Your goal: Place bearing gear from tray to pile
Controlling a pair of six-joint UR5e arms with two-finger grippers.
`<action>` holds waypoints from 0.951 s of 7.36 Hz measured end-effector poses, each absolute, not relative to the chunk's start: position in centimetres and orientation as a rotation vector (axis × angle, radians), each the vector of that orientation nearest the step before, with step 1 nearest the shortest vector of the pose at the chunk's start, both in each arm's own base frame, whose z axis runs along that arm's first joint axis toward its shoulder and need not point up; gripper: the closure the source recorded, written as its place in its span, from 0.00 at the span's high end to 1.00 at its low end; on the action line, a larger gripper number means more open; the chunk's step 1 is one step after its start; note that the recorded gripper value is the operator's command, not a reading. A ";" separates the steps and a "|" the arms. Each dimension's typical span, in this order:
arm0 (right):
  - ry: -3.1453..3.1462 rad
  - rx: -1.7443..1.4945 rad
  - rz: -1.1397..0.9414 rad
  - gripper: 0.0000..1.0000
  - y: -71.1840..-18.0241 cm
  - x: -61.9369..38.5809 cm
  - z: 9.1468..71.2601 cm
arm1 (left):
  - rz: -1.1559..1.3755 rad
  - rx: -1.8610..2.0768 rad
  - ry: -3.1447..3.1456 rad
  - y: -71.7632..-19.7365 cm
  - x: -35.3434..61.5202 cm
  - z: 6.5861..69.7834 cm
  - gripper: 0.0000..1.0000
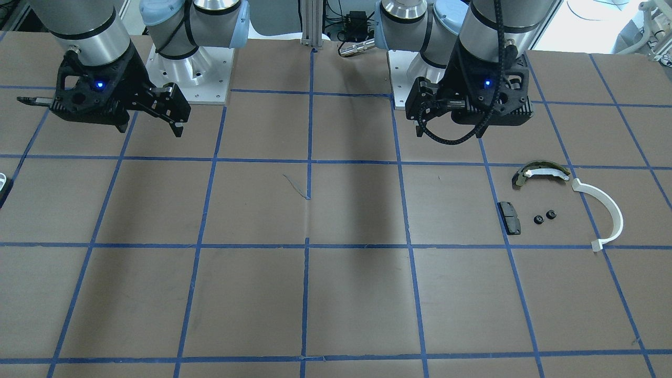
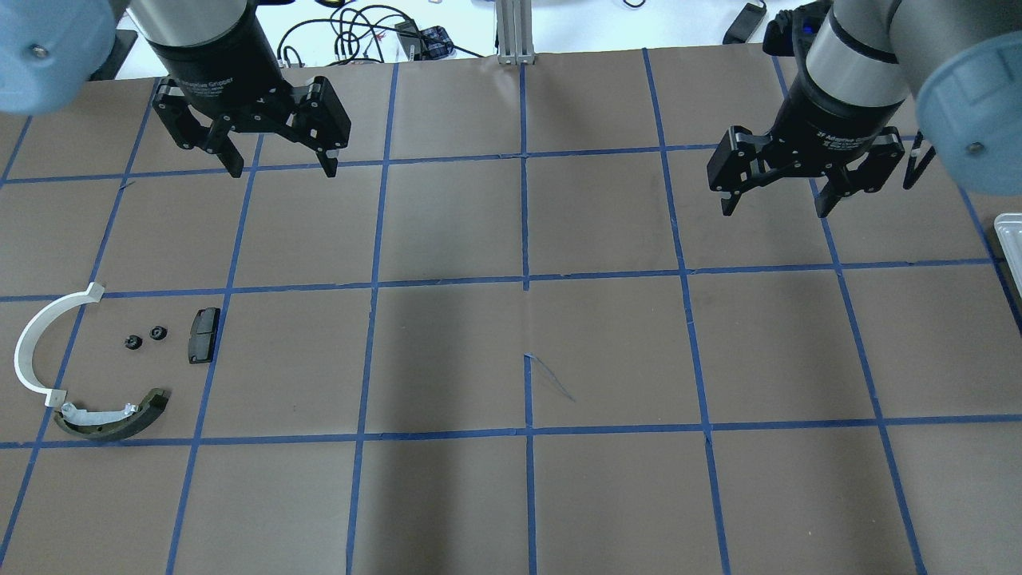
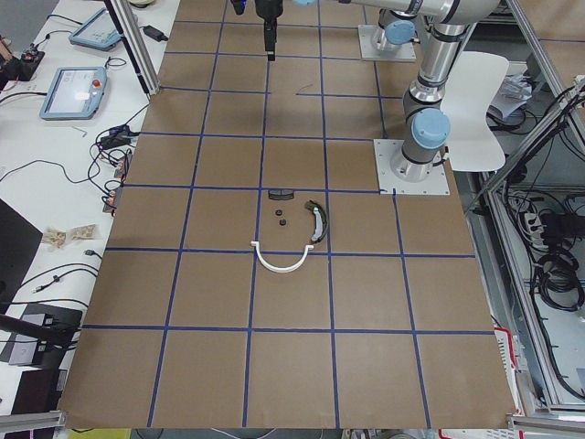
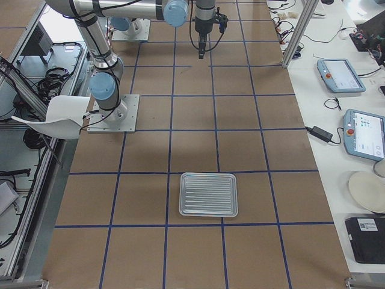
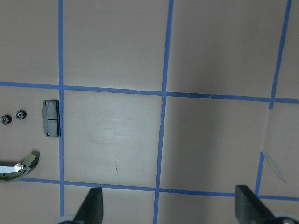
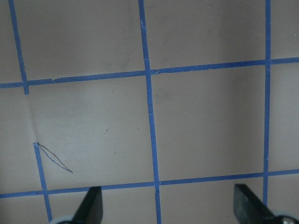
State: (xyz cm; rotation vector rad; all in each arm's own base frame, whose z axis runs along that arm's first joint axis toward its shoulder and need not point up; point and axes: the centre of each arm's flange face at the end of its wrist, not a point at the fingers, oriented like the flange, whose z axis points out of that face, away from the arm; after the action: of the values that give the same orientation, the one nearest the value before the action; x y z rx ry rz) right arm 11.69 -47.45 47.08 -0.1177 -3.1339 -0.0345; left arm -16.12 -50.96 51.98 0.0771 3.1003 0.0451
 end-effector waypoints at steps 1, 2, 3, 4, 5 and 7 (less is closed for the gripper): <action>-3.133 -0.118 -0.037 1.00 -47.4 11.7 47.1 | 0.050 0.099 3.103 -50.6 -15.7 51.9 1.00; -3.132 -0.119 -0.040 1.00 -47.4 11.6 47.0 | 0.056 0.099 3.104 -50.0 -15.2 51.8 1.00; -3.131 -0.120 -0.043 1.00 -47.4 11.6 46.9 | 0.065 0.088 3.107 -49.2 -14.7 51.5 1.00; -3.131 -0.120 -0.044 1.00 -47.4 11.6 46.8 | 0.068 0.072 3.115 -48.6 -14.3 51.0 1.00; -3.129 -0.119 -0.046 1.00 -47.4 11.6 46.8 | 0.051 0.058 3.126 -48.2 -14.0 50.7 1.00; -3.127 -0.122 -0.043 1.00 -47.4 11.6 47.0 | 0.006 0.049 3.133 -47.8 -13.7 50.6 1.00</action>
State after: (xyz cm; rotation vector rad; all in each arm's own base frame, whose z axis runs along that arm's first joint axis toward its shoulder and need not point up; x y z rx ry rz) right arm 11.60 -47.36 47.01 -0.1217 -3.1273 -0.0428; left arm -13.74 -47.78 50.58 0.0492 3.1334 0.0058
